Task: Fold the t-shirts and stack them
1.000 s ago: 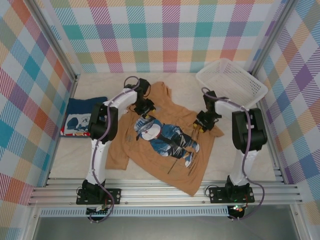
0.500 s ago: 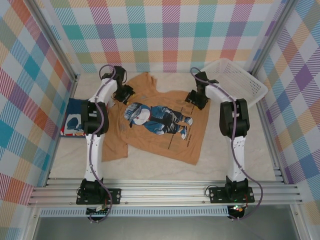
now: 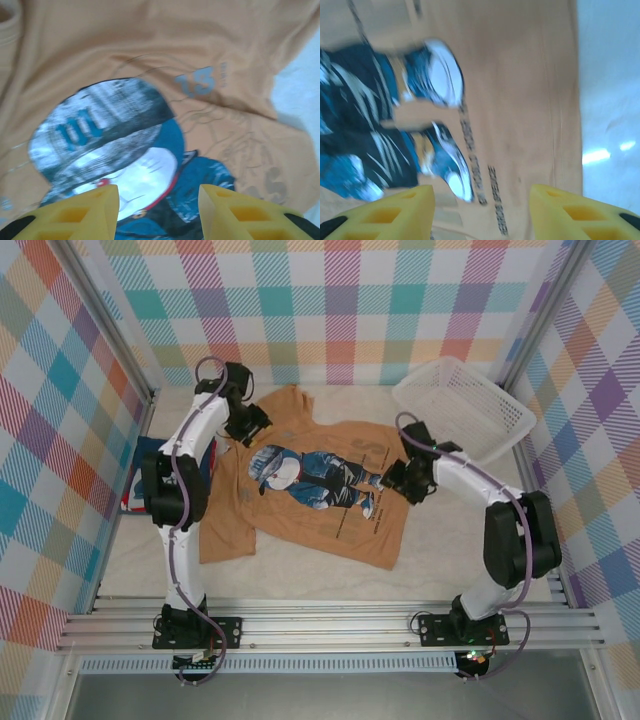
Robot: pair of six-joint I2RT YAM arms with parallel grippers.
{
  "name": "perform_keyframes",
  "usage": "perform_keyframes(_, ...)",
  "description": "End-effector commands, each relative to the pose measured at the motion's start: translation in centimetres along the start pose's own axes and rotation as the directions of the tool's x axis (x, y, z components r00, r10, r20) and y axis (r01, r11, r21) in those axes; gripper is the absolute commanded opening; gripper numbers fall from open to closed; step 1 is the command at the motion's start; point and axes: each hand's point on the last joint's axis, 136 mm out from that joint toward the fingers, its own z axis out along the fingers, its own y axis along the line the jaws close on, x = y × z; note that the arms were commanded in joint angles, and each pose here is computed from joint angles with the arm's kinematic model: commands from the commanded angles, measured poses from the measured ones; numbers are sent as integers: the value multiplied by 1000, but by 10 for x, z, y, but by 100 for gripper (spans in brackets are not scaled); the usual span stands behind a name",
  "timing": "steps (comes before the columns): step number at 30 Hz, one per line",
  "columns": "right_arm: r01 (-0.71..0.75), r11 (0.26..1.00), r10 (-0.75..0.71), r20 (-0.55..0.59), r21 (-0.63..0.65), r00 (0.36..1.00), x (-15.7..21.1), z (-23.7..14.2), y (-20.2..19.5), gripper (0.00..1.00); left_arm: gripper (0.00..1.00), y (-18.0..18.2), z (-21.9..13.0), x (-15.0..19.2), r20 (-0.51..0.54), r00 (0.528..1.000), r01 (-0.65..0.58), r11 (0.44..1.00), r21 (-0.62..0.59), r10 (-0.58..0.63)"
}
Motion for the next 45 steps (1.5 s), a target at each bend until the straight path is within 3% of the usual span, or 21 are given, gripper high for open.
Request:
perform_keyframes(1, -33, 999, 32, -62, -13, 998, 32, 10, 2, 52, 44, 33, 8, 21, -73, 997, -36, 995, -88, 30)
perform_keyframes(6, -40, 999, 40, -157, 3, 987, 63, 40, -5, 46, 42, 65, 25, 52, -135, 989, -81, 985, -155, 60)
perform_keyframes(11, -35, 992, 59, -206, 118, 977, 75, 59, -31, 45, 41, 95, 43, 80, -189, 980, -93, 976, -196, 56)
perform_keyframes(19, -114, 960, 170, -206, 257, 964, 50, 60, -91, 44, 41, 98, 63, 141, -297, 951, -150, 970, -193, 88)
perform_keyframes(21, -121, 967, 170, -214, 224, 962, 42, 60, -86, 44, 41, 94, 63, 159, -311, 946, -161, 969, -188, 97)
perform_keyframes(24, -110, 952, 174, -208, 287, 963, 32, 53, -87, 44, 41, 88, 60, 187, -340, 935, -164, 971, -172, 98)
perform_keyframes(27, -137, 945, 196, -176, 299, 965, 24, 45, -86, 44, 42, 84, 53, 194, -329, 938, -175, 969, -171, 111)
perform_keyframes(31, -146, 949, 191, -140, 281, 972, 10, 34, -79, 45, 43, 65, 33, 164, -264, 960, -122, 986, -114, 88)
perform_keyframes(37, -38, 985, 44, -32, 170, 999, -14, 10, -38, 45, 46, 19, -9, 56, -36, 998, -46, 998, -37, 44)
perform_keyframes(41, 56, 998, -56, 25, 7, 998, -29, 6, 7, 44, 42, 10, -9, -29, 129, 991, 47, 999, -7, -46)
perform_keyframes(45, 155, 978, -148, 63, -138, 987, -44, 5, 50, 41, 38, -3, 14, -84, 212, 976, 53, 998, 21, -56)
